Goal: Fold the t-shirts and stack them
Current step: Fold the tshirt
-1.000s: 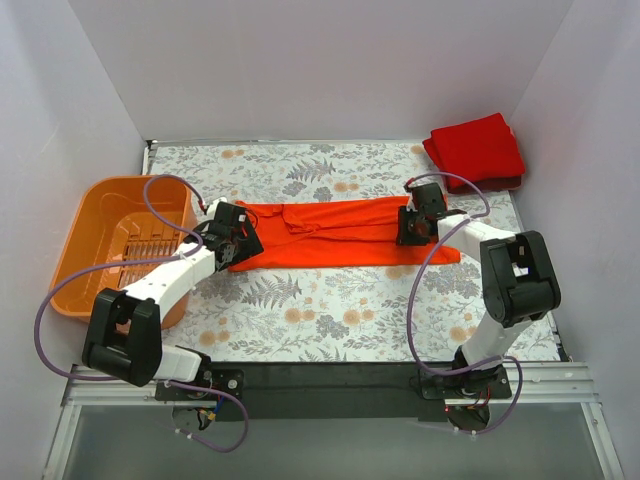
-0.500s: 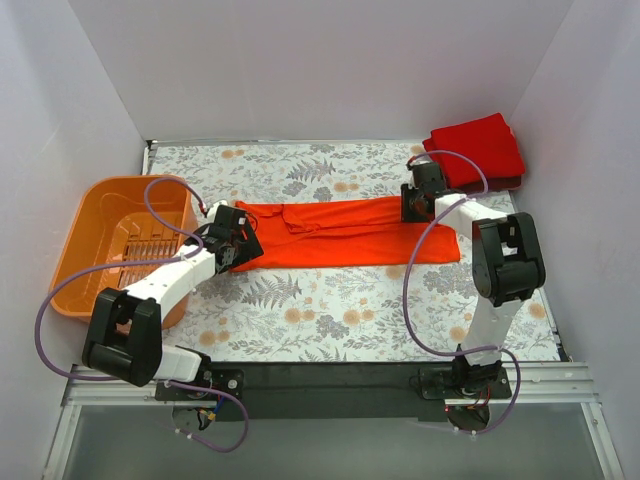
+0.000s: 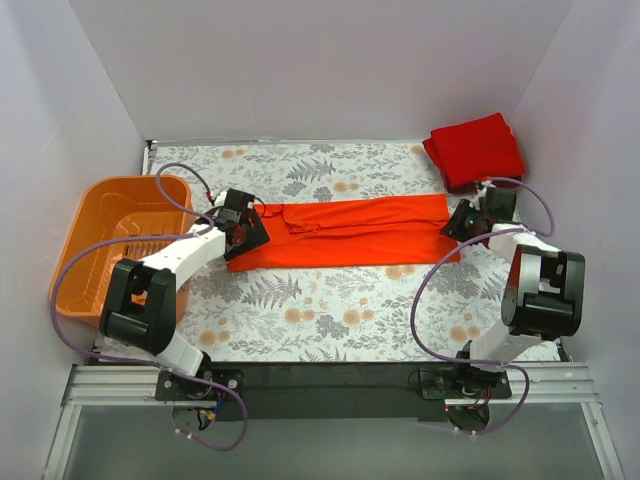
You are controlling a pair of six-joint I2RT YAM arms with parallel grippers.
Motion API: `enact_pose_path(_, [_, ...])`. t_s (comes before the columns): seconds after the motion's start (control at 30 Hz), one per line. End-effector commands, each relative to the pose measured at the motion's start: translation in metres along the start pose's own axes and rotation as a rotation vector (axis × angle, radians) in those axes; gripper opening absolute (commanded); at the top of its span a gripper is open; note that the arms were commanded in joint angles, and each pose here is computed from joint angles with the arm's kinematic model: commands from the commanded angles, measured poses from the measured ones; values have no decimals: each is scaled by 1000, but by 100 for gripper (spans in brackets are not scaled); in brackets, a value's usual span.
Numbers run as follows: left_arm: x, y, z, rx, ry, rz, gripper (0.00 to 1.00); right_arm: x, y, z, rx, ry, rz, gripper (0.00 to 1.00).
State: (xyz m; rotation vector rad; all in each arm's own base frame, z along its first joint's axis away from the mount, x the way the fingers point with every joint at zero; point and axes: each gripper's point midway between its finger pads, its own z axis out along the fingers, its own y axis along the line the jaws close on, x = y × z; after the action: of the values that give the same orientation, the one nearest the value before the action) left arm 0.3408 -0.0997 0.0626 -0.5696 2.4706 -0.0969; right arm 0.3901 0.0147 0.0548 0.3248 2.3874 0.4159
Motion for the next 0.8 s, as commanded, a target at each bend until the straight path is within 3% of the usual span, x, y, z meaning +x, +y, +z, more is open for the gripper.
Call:
enact_pose_path(0.0, [-6, 0, 8, -45, 19, -22, 68, -4, 13, -14, -190, -44, 97, 39])
enact_pose_path(0.27, [17, 33, 33, -216, 131, -31, 67, 35, -38, -15, -133, -8, 307, 38])
enact_pose_path(0.5, [60, 64, 6, -259, 229, -64, 66, 71, -79, -32, 22, 24, 457, 39])
enact_pose_path(0.67, [72, 66, -17, -188, 237, -76, 67, 49, -67, -56, 28, -76, 371, 39])
enact_pose_path(0.77, [59, 53, -26, -97, 183, -69, 70, 25, -24, -57, -35, -116, 197, 40])
